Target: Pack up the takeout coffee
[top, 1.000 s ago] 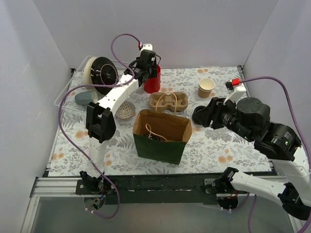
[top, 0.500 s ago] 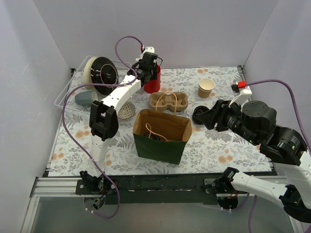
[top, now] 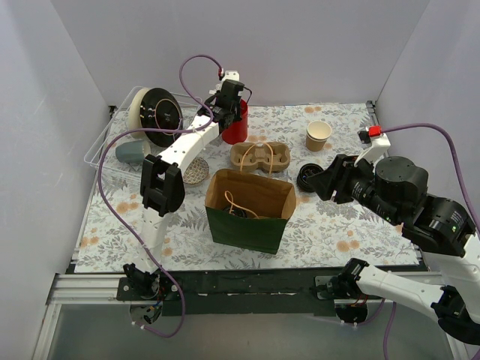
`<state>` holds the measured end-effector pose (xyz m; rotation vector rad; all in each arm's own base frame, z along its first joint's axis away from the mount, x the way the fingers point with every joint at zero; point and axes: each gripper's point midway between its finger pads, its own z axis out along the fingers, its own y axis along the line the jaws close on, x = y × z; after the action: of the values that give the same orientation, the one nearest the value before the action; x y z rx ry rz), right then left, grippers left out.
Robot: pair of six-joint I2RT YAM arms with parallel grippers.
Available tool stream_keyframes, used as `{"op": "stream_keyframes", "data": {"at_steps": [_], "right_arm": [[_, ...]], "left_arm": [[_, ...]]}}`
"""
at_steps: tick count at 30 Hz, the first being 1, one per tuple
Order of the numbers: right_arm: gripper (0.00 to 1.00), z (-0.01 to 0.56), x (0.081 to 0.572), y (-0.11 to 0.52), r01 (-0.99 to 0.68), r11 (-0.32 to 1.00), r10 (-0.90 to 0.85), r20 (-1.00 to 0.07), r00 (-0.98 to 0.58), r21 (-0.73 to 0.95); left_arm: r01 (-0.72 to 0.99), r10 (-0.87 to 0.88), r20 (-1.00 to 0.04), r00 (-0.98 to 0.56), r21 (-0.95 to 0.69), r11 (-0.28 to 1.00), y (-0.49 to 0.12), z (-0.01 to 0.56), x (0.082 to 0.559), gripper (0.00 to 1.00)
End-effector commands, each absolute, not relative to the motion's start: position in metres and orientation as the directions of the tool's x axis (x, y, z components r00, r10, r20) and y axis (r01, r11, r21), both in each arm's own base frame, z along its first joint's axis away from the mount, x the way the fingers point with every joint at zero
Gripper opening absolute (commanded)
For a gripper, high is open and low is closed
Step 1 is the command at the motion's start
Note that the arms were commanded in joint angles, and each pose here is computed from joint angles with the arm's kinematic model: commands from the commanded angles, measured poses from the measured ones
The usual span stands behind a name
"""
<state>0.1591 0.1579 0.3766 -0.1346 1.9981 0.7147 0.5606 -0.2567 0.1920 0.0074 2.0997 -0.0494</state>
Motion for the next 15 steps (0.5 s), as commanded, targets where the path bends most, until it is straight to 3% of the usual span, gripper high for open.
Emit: {"op": "stream_keyframes", "data": {"at_steps": [1,10,15], "right_arm": [[0.55,0.379,0.162,0.155,-0.366,0.826,0.212,-0.837,-0.505,0.43],[0.54,0.378,0.163,0.159,-0.372,0.822,0.209,-0.835,-0.508,0.432],[0.54,0.378,0.164,0.163,-0.383,0.812,0.214,-0.835,-0.507,0.44]], "left_arm": [[0.01,-0.039,-0.901,-0.433,-0.048,0.999,-0.253,0.231,0.565,0.25],[0.012,-0.038,-0.905,-0.423,-0.047,0.999,-0.25,0.243,0.56,0.0],[0.009,-0.043,-0.913,-0.405,-0.051,0.999,-0.246,0.256,0.557,0.0]]}}
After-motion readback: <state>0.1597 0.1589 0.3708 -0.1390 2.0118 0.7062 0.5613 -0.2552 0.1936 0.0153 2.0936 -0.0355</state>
